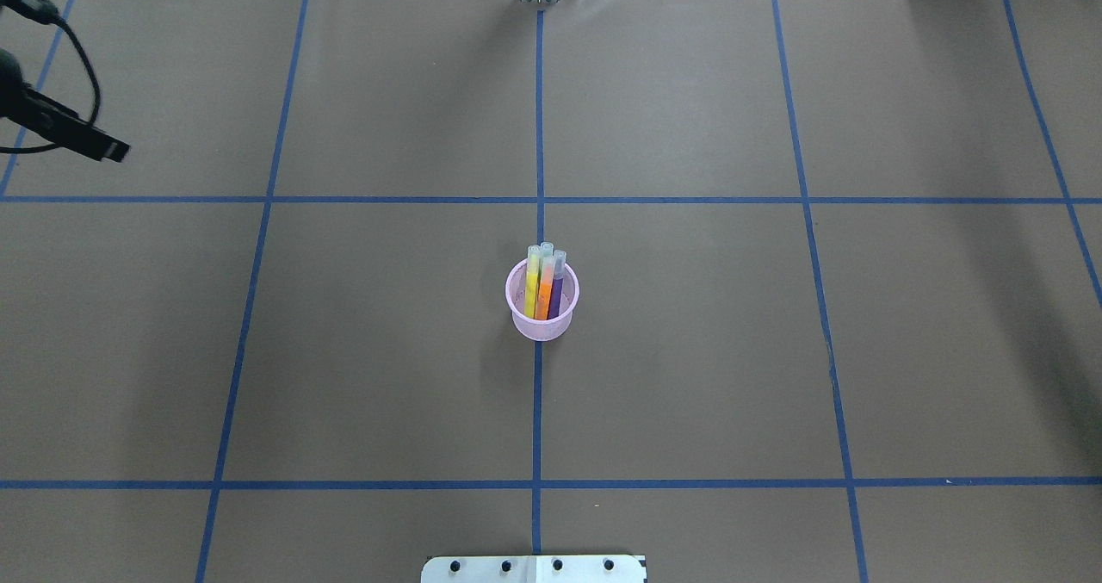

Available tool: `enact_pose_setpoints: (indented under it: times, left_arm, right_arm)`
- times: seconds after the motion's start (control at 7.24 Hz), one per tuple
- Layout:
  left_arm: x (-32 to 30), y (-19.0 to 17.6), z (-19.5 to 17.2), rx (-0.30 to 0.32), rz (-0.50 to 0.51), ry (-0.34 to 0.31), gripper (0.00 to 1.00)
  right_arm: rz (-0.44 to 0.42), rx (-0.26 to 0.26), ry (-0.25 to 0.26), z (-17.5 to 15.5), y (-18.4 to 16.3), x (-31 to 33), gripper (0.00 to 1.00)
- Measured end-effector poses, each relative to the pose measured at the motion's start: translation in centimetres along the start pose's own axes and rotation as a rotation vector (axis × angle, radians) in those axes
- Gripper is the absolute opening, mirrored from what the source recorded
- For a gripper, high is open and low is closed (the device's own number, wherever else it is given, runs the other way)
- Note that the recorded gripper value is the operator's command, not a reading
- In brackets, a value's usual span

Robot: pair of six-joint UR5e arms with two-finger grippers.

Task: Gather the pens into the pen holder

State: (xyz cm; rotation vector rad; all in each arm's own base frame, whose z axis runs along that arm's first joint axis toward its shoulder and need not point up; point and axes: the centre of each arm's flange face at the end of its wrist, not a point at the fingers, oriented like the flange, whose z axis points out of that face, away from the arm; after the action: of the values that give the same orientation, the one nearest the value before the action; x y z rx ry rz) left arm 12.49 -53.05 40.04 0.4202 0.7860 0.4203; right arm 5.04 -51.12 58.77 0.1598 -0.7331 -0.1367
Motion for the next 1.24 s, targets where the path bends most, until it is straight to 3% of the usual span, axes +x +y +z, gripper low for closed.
enact_pose_setpoints:
  times: [0.28,0.55,0.83,1.24]
  left_arm:
    - [-8.7,4.3,-2.8,-0.143,-0.077,-0.050,1.00]
    - [-15.6,9.3,-2.9,-0.296,-0.264,-0.070,1.00]
    - [-19.9,14.6,-3.1,-0.324,-0.338,-0.064,1.00]
    - [-21.1,21.9,-2.4,-0.280,-0.361,-0.040,1.00]
  right_arm:
    - [0.007,-0.109,0.048,2.1,5.6,4.2,1.00]
    - [0.026,-0.157,0.070,3.2,8.6,5.9,1.00]
    - [0.033,-0.166,0.070,3.5,9.1,6.2,1.00]
    - [0.033,-0.158,0.063,3.4,8.9,6.0,1.00]
